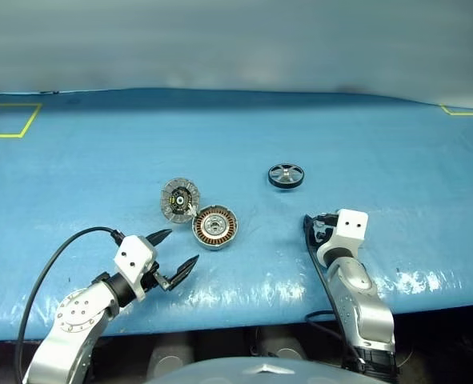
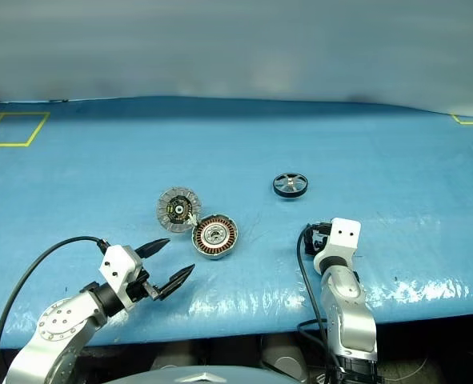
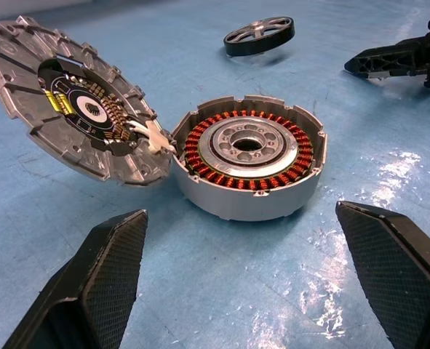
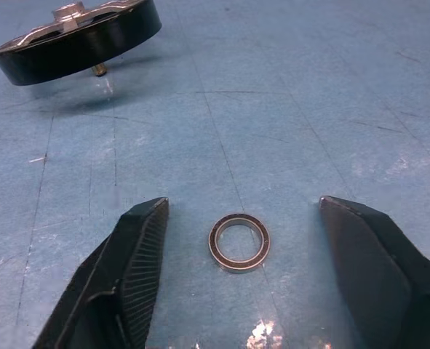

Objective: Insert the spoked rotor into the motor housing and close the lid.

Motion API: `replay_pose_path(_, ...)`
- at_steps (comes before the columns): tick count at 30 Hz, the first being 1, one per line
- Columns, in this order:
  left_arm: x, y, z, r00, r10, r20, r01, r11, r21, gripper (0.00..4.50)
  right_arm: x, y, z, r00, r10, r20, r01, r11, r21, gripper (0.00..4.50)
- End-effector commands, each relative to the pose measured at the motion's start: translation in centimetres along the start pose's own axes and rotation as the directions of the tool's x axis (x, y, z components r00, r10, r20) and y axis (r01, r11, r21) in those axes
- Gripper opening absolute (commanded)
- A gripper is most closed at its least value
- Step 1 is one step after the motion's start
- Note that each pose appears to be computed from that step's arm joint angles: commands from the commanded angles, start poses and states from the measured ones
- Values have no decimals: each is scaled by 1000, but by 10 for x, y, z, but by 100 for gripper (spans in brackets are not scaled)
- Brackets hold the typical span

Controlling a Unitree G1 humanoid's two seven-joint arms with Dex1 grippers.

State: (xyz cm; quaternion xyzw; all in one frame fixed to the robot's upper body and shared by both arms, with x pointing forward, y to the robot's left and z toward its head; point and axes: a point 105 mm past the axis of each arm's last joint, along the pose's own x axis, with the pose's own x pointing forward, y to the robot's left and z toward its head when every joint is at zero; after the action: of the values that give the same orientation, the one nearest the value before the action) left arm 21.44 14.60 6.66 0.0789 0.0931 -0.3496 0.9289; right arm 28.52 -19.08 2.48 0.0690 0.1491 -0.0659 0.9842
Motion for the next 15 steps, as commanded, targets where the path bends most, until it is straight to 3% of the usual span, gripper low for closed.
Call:
replay_pose_path(1, -1, 2, 5, 1000, 6, 15, -7, 1000, 19, 450, -1, 3, -17, 998, 4, -69, -4, 1000, 0, 232)
replay_pose_path(6, -2, 3, 5, 1000, 6, 16, -6, 1000, 20, 450, -2, 4, -18, 997, 11, -70, -15, 998, -61, 70)
replay_pose_path(9, -2, 3, 5, 1000, 5, 15, -5, 1000, 19, 450, -6, 10, -17, 996, 50, -80, -58, 993, -106, 66)
replay_pose_path(12, -2, 2, 5, 1000, -7, 11, 7, 1000, 14, 450, -15, 36, -10, 969, 223, -109, -238, 959, -155, 66)
replay_pose_path(15, -3, 3, 4, 1000, -5, 8, 5, 1000, 15, 450, -31, 71, 3, 875, 457, -160, -481, 856, -190, 66)
